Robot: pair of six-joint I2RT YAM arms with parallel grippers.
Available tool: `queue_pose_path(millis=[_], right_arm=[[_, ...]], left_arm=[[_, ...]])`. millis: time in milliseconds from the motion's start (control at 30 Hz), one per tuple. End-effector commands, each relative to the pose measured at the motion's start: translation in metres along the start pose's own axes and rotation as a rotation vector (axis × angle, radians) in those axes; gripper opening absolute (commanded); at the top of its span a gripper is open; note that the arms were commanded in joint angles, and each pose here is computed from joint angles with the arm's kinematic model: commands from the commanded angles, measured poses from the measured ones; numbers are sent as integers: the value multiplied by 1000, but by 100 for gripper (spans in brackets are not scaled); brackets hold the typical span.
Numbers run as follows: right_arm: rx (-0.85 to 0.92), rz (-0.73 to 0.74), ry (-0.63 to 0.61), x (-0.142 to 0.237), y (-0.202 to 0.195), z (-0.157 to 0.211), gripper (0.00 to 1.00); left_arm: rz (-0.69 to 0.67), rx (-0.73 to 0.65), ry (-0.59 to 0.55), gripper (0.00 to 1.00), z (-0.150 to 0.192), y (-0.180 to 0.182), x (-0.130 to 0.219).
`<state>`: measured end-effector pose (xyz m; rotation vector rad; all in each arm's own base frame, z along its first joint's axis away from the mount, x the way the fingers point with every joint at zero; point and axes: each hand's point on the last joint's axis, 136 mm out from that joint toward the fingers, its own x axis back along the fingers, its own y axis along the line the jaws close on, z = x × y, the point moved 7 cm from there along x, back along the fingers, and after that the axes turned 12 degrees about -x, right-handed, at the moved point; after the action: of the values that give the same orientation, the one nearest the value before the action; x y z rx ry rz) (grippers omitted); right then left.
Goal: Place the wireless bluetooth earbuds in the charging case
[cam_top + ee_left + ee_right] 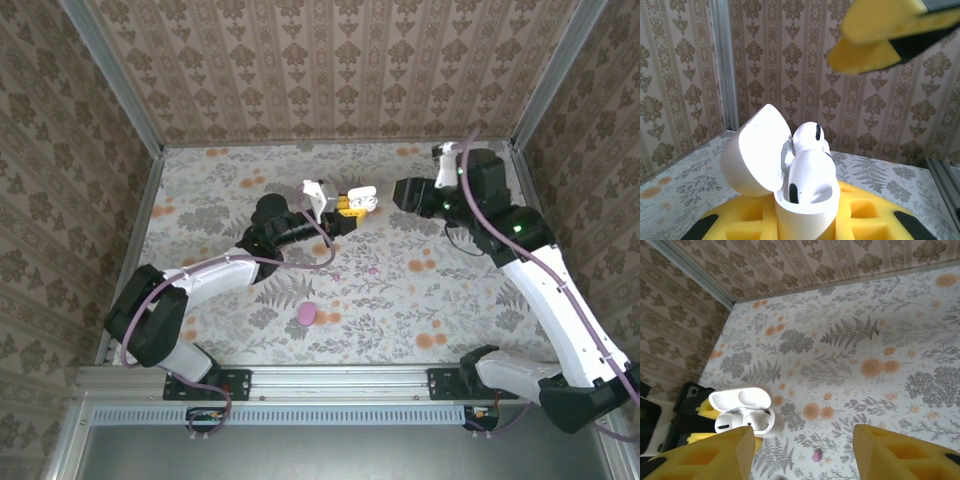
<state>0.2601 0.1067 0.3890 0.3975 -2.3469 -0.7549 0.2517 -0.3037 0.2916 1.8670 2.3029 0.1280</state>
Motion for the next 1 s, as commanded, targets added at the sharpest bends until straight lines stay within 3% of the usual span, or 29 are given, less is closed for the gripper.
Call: queue_pose_path(millis=[0,233,800,967], right_arm=[[-54,-141,100,6,4,-10,54],[-162,-333,224,-18,11,-14,56],[-233,-203,367,-82,-6,3,54],[-226,-229,414,-88,-2,8,53]], left_arm=[[110,-45,-32,7,-18,-9,15],[184,-41,-4,7,-23,-11,15],[222,-62,-15,8,-32,-15,1],[213,-66,-17,8,-35,-15,2]])
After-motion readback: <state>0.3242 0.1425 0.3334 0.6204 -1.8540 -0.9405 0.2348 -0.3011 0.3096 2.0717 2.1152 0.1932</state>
